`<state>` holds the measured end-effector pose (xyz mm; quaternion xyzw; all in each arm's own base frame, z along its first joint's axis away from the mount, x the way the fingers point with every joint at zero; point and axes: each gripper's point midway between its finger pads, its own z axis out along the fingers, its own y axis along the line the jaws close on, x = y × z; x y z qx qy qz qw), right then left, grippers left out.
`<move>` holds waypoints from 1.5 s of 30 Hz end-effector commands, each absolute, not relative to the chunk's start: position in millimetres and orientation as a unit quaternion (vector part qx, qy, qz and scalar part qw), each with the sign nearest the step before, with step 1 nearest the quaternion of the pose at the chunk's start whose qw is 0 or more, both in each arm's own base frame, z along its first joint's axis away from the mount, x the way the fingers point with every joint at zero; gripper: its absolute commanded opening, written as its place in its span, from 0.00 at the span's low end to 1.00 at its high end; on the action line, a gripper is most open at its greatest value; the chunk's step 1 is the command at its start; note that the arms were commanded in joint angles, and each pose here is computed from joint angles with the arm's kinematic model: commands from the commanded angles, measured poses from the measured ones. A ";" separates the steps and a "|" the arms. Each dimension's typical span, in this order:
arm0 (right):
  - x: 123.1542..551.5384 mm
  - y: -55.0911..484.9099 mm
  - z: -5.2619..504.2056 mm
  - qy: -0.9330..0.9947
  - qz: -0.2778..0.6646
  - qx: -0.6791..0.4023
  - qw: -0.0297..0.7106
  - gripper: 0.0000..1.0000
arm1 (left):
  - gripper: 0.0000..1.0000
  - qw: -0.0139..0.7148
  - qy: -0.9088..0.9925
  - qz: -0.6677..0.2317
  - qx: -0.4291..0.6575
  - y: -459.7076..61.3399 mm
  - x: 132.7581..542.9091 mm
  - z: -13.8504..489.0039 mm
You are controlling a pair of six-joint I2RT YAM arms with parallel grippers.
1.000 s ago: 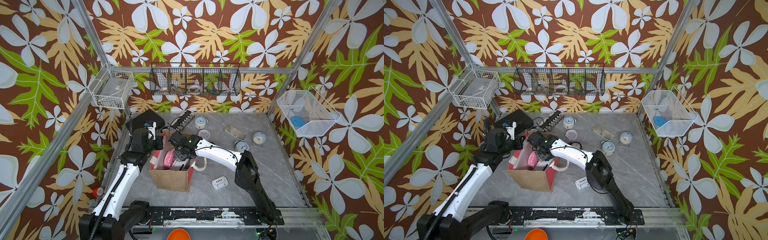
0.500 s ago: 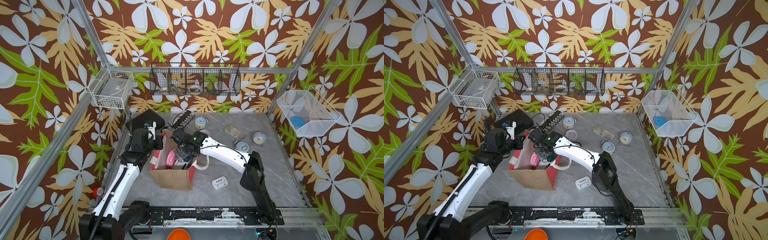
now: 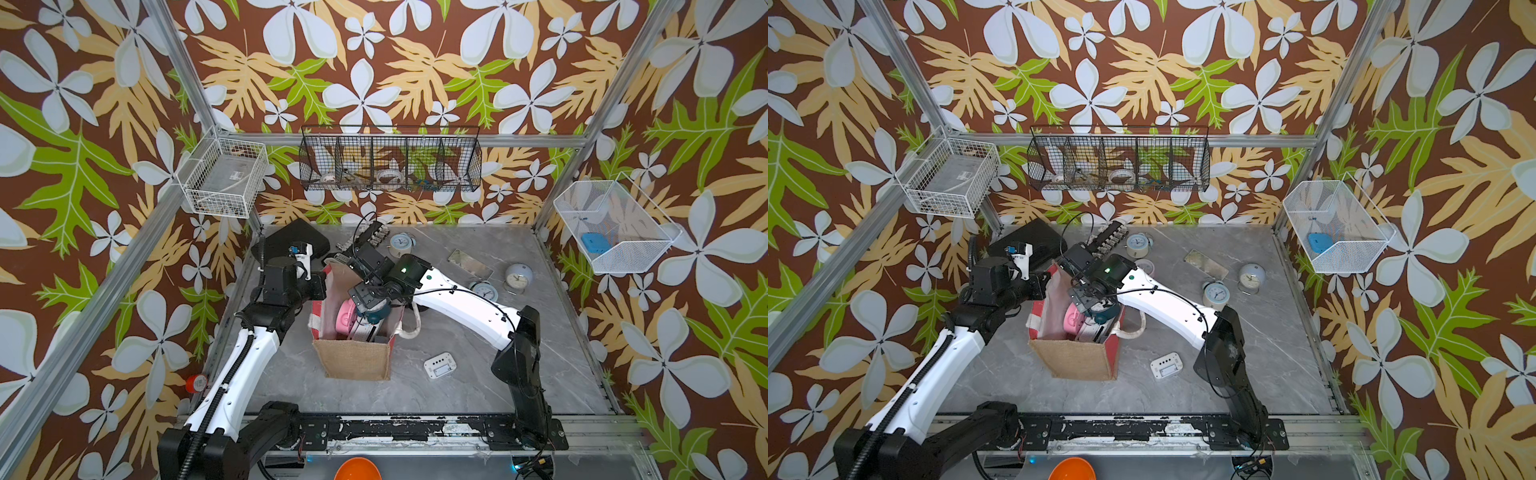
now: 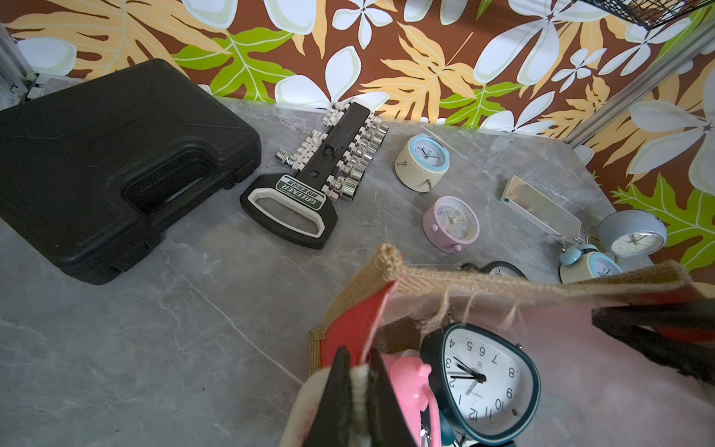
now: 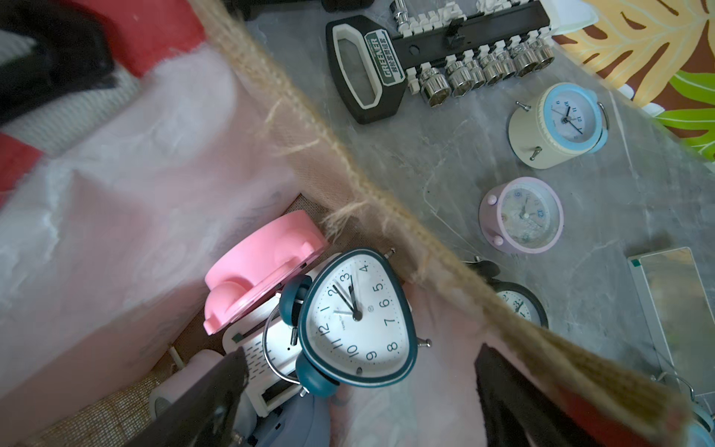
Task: Put the alarm clock into the canvas bag
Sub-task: Pick up the alarm from the center of the board.
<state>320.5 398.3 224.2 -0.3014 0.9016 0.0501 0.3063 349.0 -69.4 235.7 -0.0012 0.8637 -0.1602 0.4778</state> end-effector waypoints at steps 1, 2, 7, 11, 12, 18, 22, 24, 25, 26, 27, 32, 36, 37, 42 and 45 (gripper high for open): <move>320.9 395.4 246.3 0.895 0.060 -0.295 0.328 0.92 | 0.00 0.494 0.856 -0.149 -0.005 -64.5 352.0 245.3; 321.6 393.4 254.4 0.893 0.063 -0.292 0.337 0.92 | 0.00 0.496 0.856 -0.146 -0.006 -63.4 351.8 246.2; 328.9 373.6 294.6 0.882 0.066 -0.263 0.385 0.92 | 0.00 0.495 0.857 -0.145 -0.007 -63.1 352.0 245.6; 341.5 344.5 313.4 0.880 0.064 -0.227 0.412 0.92 | 0.00 0.497 0.856 -0.141 -0.008 -61.5 351.9 246.3; 345.1 337.2 313.8 0.881 0.062 -0.218 0.415 0.92 | 0.00 0.497 0.856 -0.141 -0.009 -61.4 352.0 246.4; 364.7 290.9 300.7 0.895 0.049 -0.173 0.409 0.92 | 0.00 0.495 0.857 -0.141 -0.009 -61.7 352.2 245.4; 374.2 266.4 279.7 0.906 0.043 -0.147 0.394 0.92 | 0.00 0.493 0.858 -0.144 -0.008 -62.6 352.3 244.5; 377.7 258.8 270.6 0.910 0.047 -0.137 0.389 0.92 | 0.00 0.493 0.858 -0.143 -0.008 -62.6 352.5 244.0; 379.4 254.4 264.3 0.913 0.048 -0.132 0.384 0.92 | 0.00 0.492 0.859 -0.144 -0.008 -62.7 352.4 243.8; 381.4 249.9 258.6 0.915 0.047 -0.126 0.379 0.91 | 0.00 0.492 0.859 -0.144 -0.007 -62.9 352.7 243.4; 383.3 246.1 254.4 0.917 0.046 -0.121 0.377 0.91 | 0.00 0.492 0.858 -0.144 -0.007 -63.0 352.3 243.9; 393.6 226.0 223.4 0.929 0.040 -0.093 0.355 0.91 | 0.00 0.492 0.858 -0.145 -0.007 -63.3 352.4 244.2; 398.9 219.7 190.4 0.941 0.044 -0.081 0.327 0.91 | 0.00 0.492 0.858 -0.145 -0.007 -63.1 352.4 244.4; 399.3 221.0 181.3 0.944 0.046 -0.082 0.317 0.91 | 0.00 0.492 0.858 -0.145 -0.006 -63.4 352.2 243.9; 401.8 226.0 142.8 0.955 0.045 -0.079 0.281 0.91 | 0.00 0.491 0.859 -0.148 -0.005 -64.5 352.5 243.7; 402.6 231.5 124.7 0.960 0.052 -0.077 0.266 0.93 | 0.00 0.492 0.858 -0.148 -0.005 -64.4 352.4 244.3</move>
